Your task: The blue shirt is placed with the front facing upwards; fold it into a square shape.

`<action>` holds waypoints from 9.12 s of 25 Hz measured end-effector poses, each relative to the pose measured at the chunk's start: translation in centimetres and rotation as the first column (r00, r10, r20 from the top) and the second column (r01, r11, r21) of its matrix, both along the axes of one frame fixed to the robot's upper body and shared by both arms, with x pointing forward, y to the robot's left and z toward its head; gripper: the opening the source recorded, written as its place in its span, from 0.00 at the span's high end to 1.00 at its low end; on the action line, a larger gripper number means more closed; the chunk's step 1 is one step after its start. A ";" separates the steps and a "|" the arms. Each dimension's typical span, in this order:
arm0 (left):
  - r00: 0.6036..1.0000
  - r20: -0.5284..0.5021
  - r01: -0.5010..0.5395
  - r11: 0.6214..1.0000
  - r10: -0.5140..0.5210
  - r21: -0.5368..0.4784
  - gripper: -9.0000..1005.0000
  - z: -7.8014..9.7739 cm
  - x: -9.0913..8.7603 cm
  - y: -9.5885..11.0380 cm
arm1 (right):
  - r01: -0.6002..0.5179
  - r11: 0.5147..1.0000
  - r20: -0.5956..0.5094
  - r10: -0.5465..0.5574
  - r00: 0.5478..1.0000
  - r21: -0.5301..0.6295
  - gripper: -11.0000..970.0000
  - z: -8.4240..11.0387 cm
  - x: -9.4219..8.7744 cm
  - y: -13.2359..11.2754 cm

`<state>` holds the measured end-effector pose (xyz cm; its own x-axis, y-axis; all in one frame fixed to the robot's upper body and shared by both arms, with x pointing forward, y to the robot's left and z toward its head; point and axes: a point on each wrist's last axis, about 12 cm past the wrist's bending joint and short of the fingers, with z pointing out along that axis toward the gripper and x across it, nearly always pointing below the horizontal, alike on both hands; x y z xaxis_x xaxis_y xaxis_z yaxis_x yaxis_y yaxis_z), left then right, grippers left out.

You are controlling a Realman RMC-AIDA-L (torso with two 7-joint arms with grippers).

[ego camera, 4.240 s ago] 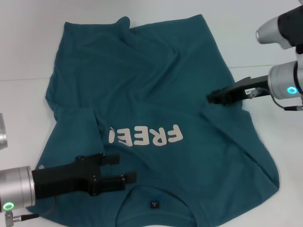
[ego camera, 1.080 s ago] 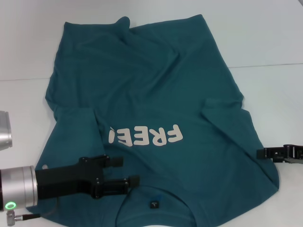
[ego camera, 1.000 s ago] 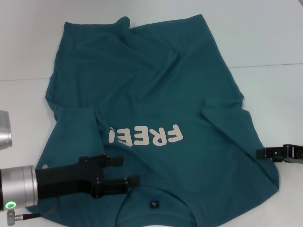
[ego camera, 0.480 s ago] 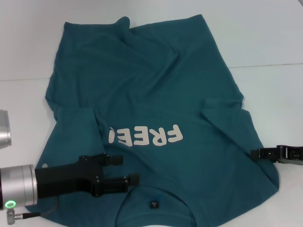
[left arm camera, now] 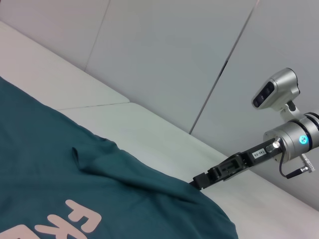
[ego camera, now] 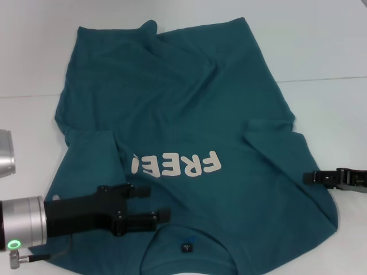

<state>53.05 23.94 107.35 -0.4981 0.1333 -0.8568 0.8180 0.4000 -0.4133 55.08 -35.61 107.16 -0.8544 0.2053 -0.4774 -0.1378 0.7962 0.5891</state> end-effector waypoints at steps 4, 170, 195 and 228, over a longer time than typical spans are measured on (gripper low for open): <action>1.000 0.002 0.002 1.000 -0.002 0.000 0.12 0.1 0.1 -0.1 | -0.011 1.000 0.018 0.010 1.000 0.011 0.29 0.2 0.3 0.5; 0.999 0.035 0.007 1.000 -0.008 0.006 0.12 0.4 0.7 -0.5 | -0.183 0.979 0.136 0.194 0.971 -0.092 0.25 0.2 5.2 8.4; 0.999 0.045 0.003 1.000 -0.004 0.014 0.12 0.6 1.1 -0.5 | -0.087 0.990 0.116 0.100 0.988 -0.112 0.33 0.0 5.2 6.3; 0.999 0.050 -0.012 1.000 0.011 0.021 0.12 0.7 1.3 -0.4 | -0.316 0.945 0.183 0.327 0.927 -0.088 0.82 1.4 5.7 11.1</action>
